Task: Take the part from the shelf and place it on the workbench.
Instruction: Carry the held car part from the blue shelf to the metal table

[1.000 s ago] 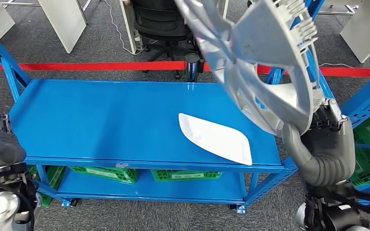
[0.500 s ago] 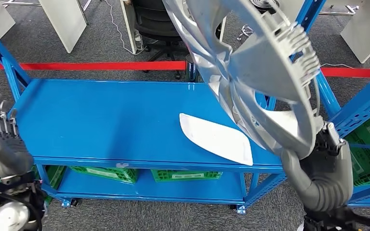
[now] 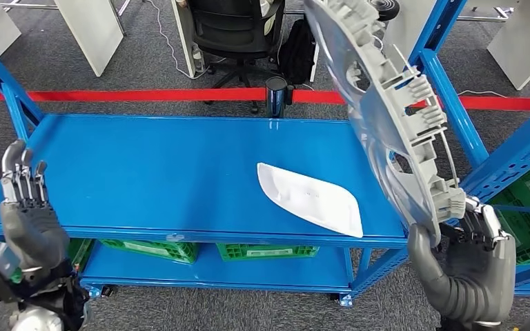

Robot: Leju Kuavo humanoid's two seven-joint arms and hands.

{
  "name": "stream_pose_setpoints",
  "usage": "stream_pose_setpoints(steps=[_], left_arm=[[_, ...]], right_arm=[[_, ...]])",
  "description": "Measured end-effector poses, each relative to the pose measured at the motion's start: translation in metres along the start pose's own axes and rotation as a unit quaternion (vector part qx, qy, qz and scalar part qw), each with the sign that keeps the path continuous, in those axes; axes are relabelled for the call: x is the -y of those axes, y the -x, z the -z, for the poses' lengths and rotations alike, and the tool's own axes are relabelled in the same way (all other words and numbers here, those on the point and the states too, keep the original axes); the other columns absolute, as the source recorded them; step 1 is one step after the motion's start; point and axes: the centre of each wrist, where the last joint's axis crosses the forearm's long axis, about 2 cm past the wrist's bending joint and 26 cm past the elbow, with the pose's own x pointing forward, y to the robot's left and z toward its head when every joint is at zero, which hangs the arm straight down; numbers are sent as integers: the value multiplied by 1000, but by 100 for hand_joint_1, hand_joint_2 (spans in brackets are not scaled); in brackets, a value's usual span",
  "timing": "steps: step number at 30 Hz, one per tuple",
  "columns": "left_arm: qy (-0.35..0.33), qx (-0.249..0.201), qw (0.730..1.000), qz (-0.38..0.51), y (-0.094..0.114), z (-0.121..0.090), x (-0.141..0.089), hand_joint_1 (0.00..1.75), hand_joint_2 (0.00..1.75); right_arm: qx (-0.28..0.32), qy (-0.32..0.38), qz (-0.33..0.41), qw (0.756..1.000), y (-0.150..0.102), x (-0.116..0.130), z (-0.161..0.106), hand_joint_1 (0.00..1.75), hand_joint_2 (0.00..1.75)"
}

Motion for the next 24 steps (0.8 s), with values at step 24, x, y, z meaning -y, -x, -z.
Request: stream_pose_setpoints(steps=[24], left_arm=[[-3,-8,1000,-23,-14,-4,5,0,0]], right_arm=[[-19,10,-7,1000,-2,-1,-8,175,175]])
